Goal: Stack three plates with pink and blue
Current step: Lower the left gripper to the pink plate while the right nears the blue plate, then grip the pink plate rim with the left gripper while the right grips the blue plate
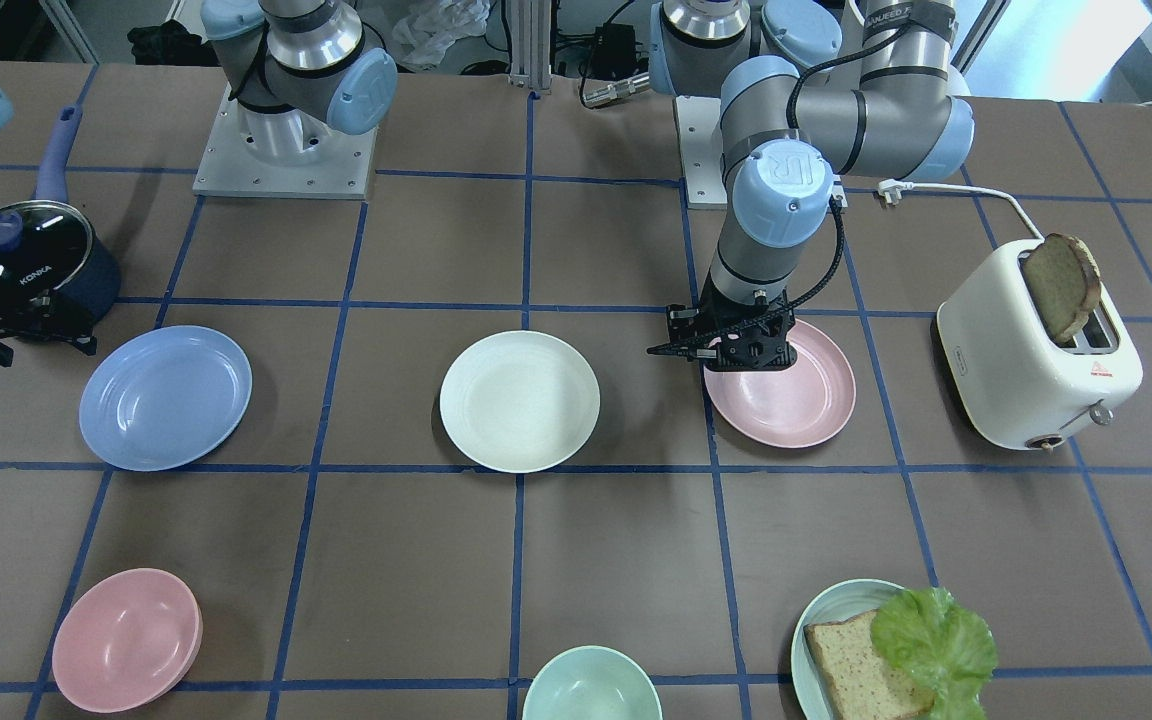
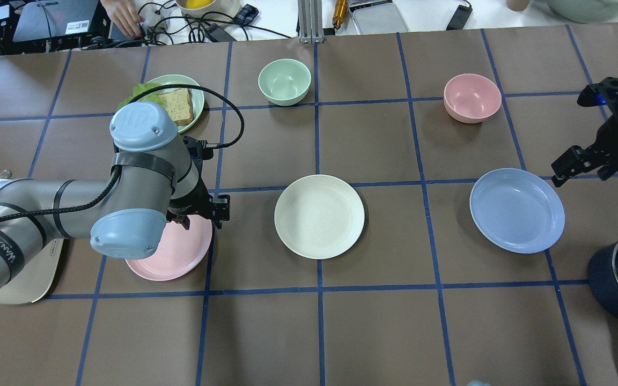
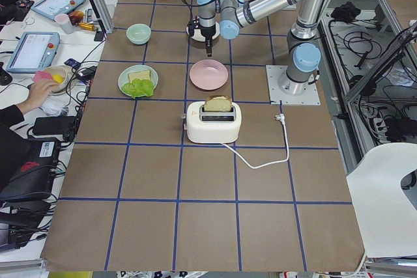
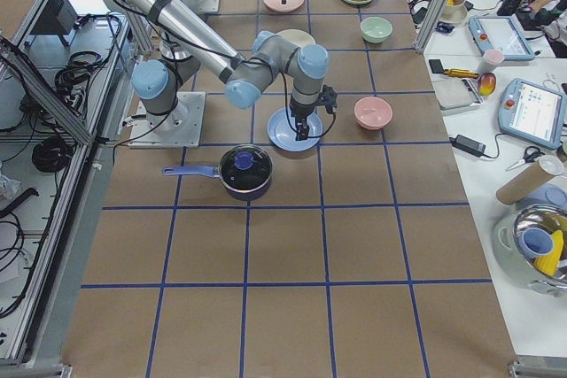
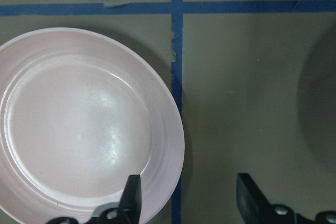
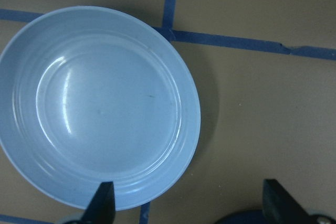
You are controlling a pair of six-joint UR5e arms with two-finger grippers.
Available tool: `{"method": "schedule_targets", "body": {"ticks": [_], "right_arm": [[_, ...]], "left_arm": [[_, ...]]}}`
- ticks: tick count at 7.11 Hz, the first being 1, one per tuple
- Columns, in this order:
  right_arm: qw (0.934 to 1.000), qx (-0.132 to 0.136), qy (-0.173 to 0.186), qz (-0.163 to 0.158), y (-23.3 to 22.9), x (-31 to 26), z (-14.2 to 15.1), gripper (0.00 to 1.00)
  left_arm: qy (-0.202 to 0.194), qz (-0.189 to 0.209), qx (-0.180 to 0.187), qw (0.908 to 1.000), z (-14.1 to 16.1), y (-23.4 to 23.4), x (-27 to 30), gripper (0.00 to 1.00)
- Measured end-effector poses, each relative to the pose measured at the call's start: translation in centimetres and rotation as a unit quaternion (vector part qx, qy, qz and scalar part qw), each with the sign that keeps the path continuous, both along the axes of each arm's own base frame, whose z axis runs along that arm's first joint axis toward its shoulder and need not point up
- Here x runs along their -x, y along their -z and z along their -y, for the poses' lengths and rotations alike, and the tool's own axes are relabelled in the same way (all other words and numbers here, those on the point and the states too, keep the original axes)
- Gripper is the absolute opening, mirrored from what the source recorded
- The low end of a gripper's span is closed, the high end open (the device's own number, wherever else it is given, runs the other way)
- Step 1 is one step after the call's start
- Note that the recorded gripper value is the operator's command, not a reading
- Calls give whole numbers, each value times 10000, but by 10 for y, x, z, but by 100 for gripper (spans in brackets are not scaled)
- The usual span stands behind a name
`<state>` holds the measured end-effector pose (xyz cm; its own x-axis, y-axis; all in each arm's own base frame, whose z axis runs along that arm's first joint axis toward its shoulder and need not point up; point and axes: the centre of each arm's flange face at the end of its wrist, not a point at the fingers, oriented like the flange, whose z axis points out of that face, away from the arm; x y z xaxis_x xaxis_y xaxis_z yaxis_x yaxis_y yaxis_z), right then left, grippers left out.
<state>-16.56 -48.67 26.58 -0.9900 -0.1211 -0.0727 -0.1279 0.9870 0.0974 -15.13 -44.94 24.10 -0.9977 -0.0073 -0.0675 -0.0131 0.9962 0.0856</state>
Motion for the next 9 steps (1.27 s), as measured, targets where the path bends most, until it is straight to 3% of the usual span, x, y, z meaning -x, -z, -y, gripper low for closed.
{"method": "schedule_targets", "body": {"ticks": [2,4,6,8,9], "right_arm": [[9998,-54,82,158,29,15,5,100],[9990,-110,119,427,52,15,9,86],[9982,-169,139,551,65,15,11,60],[9978,-211,145,604,73,15,12,63],[9979,-214,144,600,78,16,14,58]], "left_arm": [[8,50,-50,10000,3,11,-1,62],[10,62,-76,10000,8,22,0,62],[24,60,-123,9999,10,31,0,59],[-6,64,-164,9998,11,38,0,56],[-56,68,-177,9998,12,40,0,53]]}}
